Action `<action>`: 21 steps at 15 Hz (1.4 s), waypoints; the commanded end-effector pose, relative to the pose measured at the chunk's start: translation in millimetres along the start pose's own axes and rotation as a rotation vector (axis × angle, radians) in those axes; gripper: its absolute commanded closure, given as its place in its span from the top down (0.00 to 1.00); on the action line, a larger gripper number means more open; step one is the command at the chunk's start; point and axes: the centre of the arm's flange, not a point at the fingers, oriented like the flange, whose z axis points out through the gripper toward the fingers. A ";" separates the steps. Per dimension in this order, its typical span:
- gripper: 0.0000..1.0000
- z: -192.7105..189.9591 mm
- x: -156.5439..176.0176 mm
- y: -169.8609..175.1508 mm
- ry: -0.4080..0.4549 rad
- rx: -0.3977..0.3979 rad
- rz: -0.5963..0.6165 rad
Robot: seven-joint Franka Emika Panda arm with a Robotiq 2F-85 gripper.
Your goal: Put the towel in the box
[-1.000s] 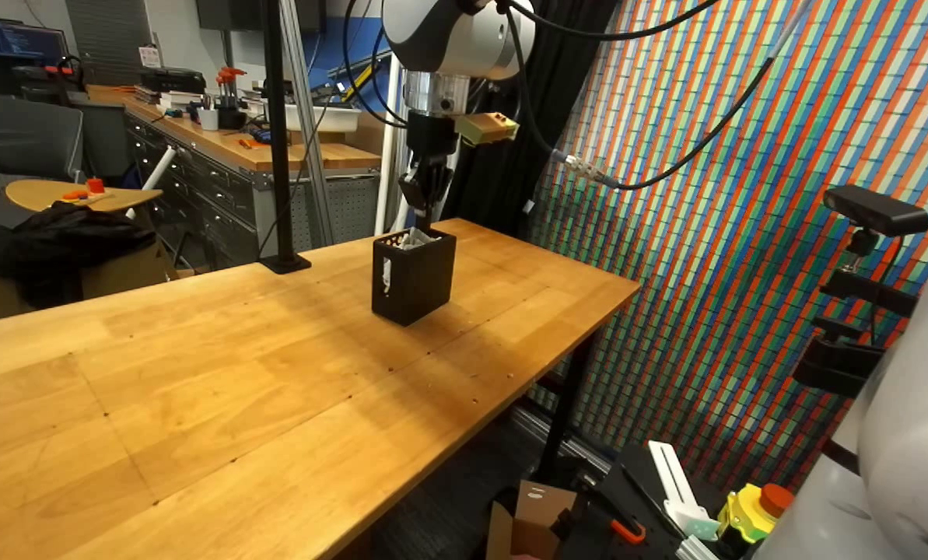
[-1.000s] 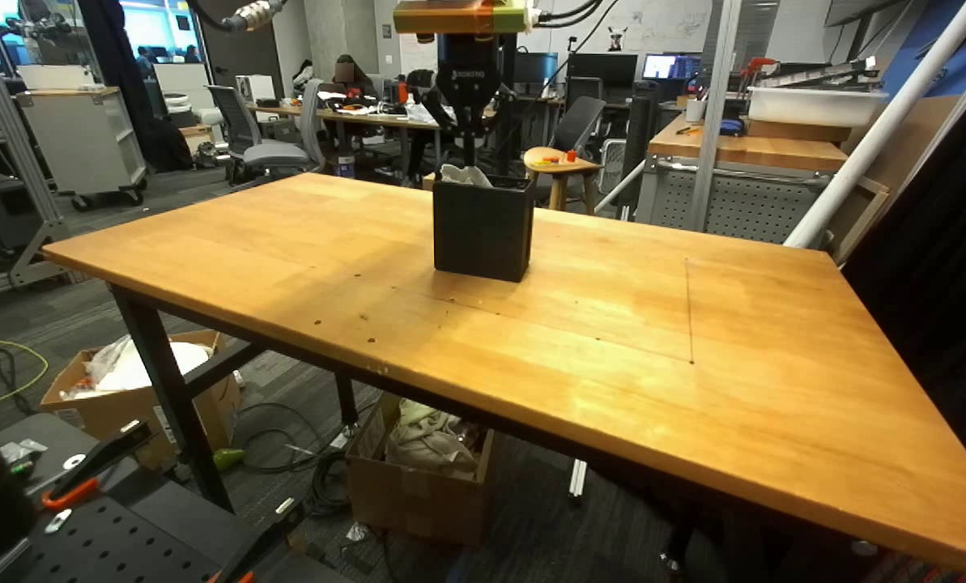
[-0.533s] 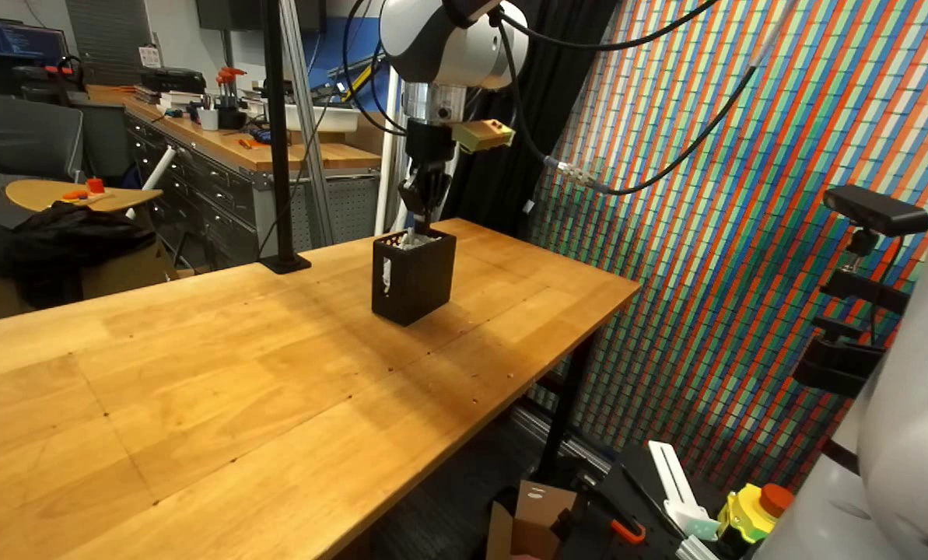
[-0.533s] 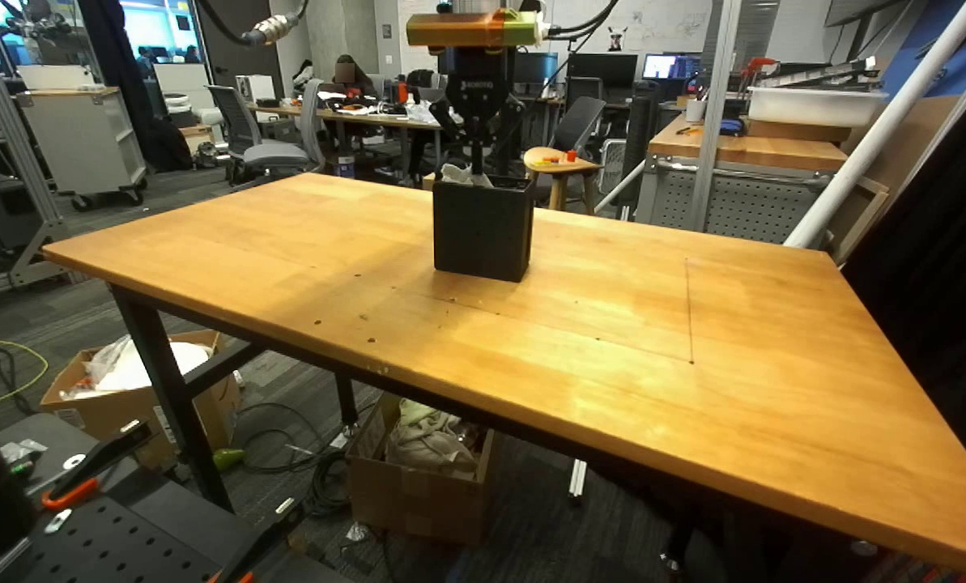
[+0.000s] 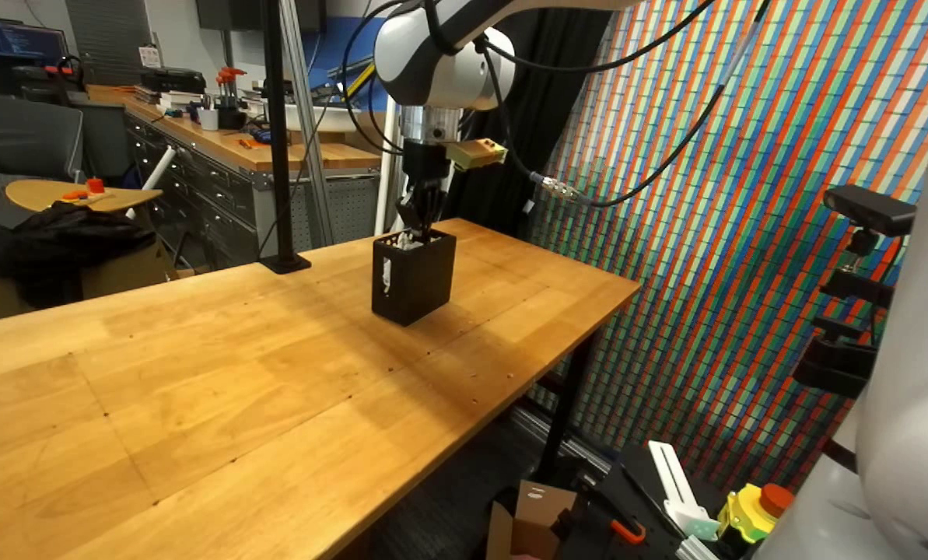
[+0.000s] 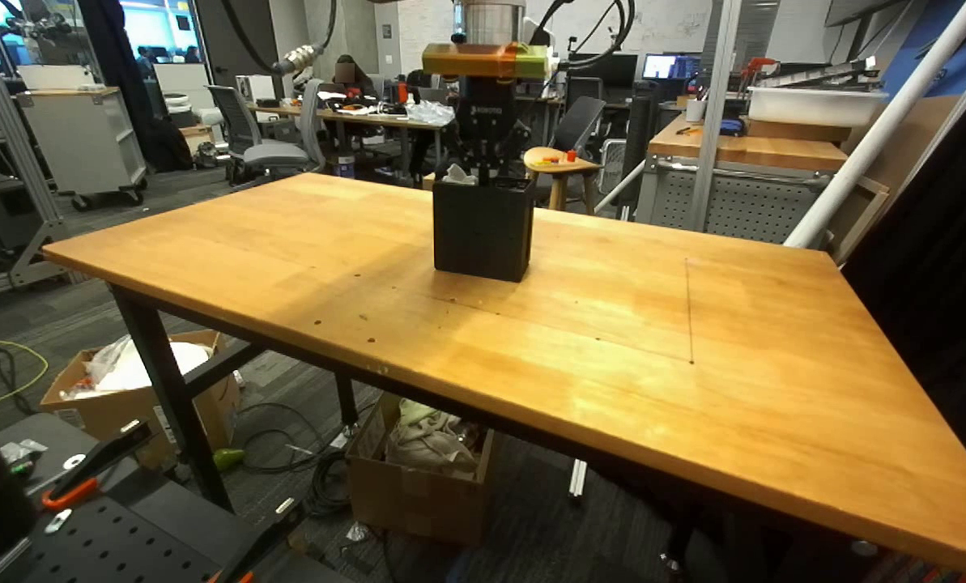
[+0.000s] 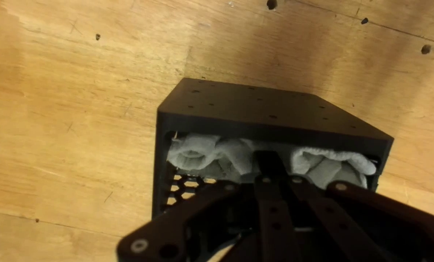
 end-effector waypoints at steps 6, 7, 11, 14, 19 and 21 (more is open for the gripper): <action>0.00 29.9 10.7 22.6 -0.003 0.085 0.037; 0.00 34.7 10.4 25.0 -0.007 0.094 0.043; 0.00 60.2 8.1 33.5 -0.036 0.120 0.064; 0.00 75.5 9.7 35.9 -0.065 0.127 0.066; 0.00 65.5 8.8 33.5 -0.077 0.111 0.063; 0.00 57.3 6.2 31.8 -0.077 0.095 0.062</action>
